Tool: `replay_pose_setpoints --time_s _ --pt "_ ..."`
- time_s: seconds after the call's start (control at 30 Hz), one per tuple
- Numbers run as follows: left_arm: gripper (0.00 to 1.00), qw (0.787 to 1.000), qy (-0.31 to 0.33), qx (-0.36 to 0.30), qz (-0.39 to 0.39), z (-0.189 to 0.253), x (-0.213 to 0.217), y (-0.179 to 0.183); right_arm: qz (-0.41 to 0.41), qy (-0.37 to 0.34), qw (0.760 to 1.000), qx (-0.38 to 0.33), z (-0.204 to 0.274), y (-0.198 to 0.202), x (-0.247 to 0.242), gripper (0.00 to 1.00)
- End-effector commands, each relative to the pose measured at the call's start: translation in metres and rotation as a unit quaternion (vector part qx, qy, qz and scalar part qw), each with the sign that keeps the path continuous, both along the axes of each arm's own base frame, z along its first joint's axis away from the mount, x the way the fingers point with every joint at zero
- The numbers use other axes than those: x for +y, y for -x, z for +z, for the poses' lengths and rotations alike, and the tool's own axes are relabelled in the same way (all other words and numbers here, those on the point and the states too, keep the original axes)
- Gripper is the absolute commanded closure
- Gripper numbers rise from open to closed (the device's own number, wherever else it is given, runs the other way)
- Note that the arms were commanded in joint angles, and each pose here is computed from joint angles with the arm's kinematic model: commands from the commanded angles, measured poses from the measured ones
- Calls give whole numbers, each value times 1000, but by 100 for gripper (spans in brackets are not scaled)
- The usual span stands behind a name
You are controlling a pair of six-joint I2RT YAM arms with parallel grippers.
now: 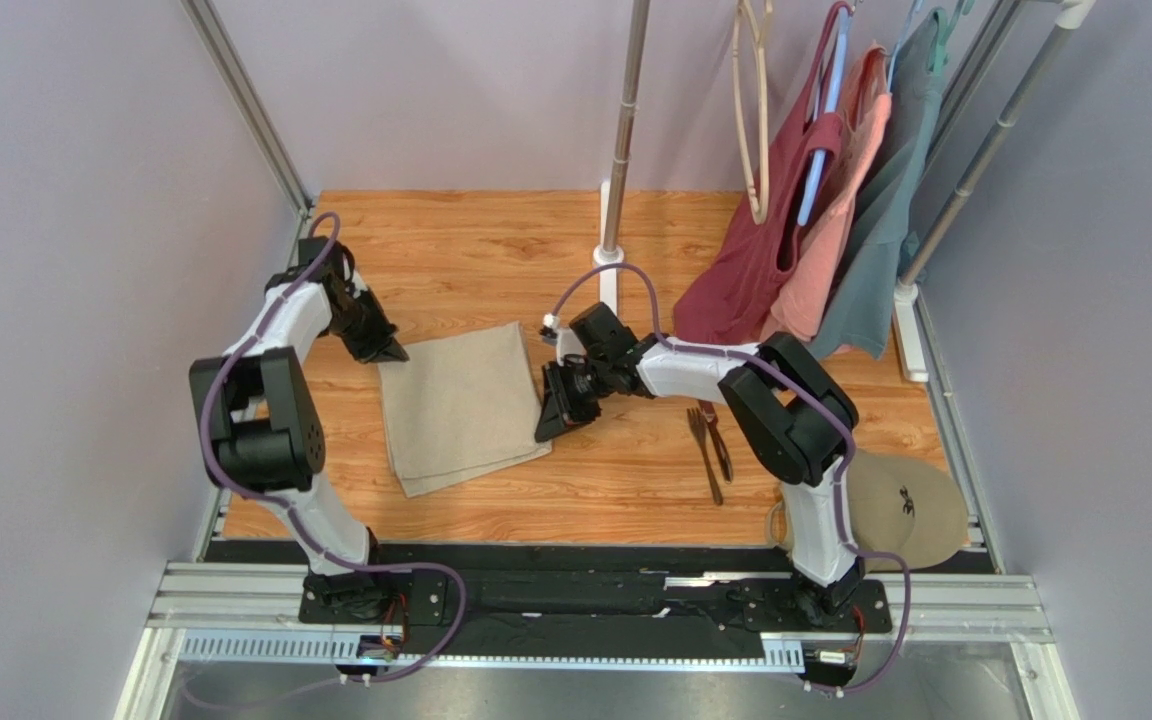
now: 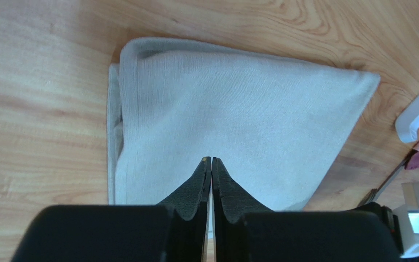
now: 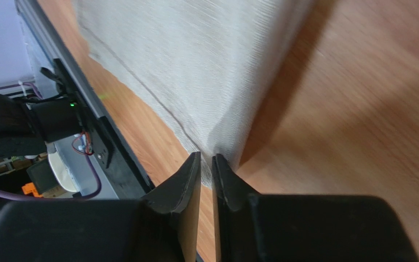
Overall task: Fold the napkin into a case and place the utensils inside
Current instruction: Smooth out the lower triangle-folded napkin at the center of the board.
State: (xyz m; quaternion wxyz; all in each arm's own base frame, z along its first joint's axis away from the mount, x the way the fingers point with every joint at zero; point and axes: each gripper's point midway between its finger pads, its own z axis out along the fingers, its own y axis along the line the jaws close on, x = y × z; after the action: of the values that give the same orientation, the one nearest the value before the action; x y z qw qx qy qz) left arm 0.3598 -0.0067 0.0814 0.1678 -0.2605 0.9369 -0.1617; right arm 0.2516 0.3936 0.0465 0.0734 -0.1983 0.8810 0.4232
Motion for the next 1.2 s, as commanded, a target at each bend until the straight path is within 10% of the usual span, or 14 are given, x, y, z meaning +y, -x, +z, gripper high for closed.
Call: replay_pose_setpoints --time_s 0.0,0.5,0.77,1.17 --pt "92 1000 6 22 -20 -19 6 -25 -28 13 999 7 -31 -17 -20 85" --pt "94 997 -13 43 -69 -35 -20 -14 -83 130 984 -85 -11 -49 -83 84" --pt "48 994 -98 -16 -55 25 6 -1 -57 58 990 -116 50 -48 -34 75" --pt "46 988 -120 52 -82 -4 27 9 -12 22 995 -99 55 -34 9 63"
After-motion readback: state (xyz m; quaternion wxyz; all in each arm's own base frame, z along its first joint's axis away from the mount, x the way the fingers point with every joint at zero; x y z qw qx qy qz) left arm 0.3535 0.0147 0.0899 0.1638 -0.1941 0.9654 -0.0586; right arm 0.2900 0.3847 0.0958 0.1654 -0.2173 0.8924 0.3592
